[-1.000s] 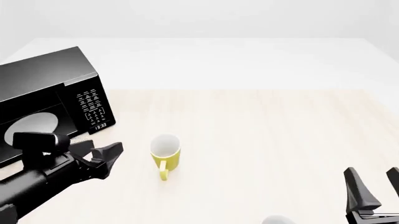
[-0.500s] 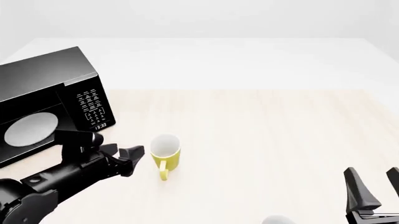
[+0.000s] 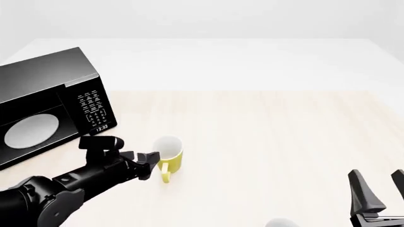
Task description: Put the yellow and white mug in the microwave and close it.
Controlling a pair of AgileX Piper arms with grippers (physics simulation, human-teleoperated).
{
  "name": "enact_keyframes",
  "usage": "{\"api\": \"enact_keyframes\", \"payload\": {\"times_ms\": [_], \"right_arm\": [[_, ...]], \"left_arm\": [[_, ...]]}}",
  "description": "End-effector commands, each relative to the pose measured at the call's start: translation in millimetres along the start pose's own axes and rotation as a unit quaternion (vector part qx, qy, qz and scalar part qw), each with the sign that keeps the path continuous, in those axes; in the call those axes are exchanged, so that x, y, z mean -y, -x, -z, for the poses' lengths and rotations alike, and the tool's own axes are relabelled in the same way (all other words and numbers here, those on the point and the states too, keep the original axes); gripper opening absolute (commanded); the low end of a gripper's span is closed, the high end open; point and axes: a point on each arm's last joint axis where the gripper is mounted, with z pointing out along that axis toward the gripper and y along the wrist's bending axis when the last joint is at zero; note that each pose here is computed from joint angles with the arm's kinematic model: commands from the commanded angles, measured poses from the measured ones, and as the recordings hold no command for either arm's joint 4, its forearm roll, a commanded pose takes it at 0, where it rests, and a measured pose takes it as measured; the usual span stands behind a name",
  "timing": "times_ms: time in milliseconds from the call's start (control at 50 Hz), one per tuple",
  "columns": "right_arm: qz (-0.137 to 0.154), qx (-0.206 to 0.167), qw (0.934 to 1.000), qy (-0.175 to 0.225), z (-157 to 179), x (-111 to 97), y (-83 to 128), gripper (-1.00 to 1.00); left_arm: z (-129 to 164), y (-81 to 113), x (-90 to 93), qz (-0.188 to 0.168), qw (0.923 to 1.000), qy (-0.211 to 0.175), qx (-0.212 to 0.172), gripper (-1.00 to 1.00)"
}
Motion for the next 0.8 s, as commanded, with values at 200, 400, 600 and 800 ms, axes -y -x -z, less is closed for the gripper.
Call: {"api": "enact_keyframes", "payload": {"times_ms": [200, 400, 600, 800], "right_arm": [[0.000, 0.000, 1.0000, 0.000, 0, 0, 0, 1.00], [0.000, 0.000, 1.0000, 0.000, 0, 0, 0, 1.00], [0.000, 0.000, 1.0000, 0.000, 0, 0, 0, 1.00], [0.000, 0.000, 1.0000, 0.000, 0, 0, 0, 1.00]], "left_arm": [[-27, -18.2, -0.2, 0.029, 0.9991, 0.001, -0.030, 1.00], [-39, -30.3, -1.4, 0.040, 0.9980, 0.003, -0.048, 1.00], [-48, -37.2, 0.1, 0.047, 0.9972, 0.002, -0.059, 1.00], [-54, -41.6, -2.5, 0.054, 0.9963, 0.007, -0.066, 1.00]]}}
